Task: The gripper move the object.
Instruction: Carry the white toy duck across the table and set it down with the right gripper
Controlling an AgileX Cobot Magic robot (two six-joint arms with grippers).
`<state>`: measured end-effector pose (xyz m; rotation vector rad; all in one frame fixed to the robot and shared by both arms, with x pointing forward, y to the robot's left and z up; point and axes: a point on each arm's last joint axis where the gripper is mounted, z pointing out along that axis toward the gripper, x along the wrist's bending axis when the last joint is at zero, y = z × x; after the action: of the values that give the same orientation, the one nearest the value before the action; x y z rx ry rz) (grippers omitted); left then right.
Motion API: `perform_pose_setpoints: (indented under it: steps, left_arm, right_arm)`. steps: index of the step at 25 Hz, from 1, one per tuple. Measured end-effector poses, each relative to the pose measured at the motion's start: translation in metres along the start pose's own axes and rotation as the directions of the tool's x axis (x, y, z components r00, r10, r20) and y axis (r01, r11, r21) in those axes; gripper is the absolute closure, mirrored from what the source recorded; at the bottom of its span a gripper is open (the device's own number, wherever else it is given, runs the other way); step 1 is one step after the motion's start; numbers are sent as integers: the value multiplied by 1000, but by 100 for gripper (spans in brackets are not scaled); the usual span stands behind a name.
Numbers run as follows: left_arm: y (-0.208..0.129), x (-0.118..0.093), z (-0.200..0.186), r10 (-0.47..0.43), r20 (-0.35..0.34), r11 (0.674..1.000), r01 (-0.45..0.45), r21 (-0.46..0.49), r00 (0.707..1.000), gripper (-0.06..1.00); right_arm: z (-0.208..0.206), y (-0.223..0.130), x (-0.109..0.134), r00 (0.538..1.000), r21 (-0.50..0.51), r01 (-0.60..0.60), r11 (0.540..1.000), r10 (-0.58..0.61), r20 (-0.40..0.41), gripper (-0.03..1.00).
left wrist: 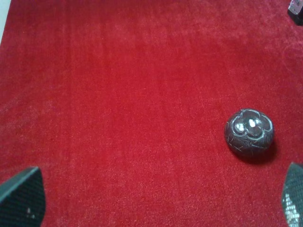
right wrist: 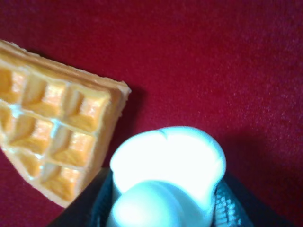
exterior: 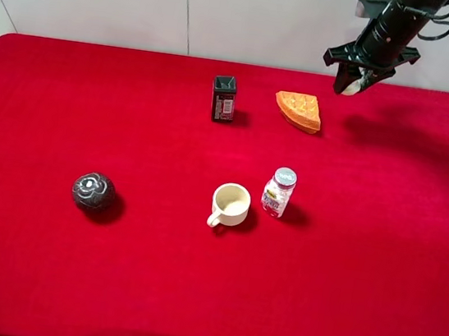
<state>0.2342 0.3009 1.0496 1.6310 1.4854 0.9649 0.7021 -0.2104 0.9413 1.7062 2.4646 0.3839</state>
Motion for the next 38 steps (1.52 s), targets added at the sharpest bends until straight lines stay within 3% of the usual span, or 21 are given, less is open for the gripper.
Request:
perform_pose_setpoints:
  steps: [10, 34, 38]
  left_arm:
    - [0, 0, 0, 0, 0, 1000, 0, 0, 1000, -5]
    - [0, 0, 0, 0, 0, 1000, 0, 0, 1000, -5]
    - [0, 0, 0, 0, 0, 1000, 0, 0, 1000, -5]
  right_arm:
    - [23, -23, -17, 999, 24, -39, 999, 40, -18, 65]
    - [49, -27, -21, 999, 35, -39, 999, 39, -8, 65]
    - [49, -28, -21, 999, 37, -39, 999, 39, -9, 56]
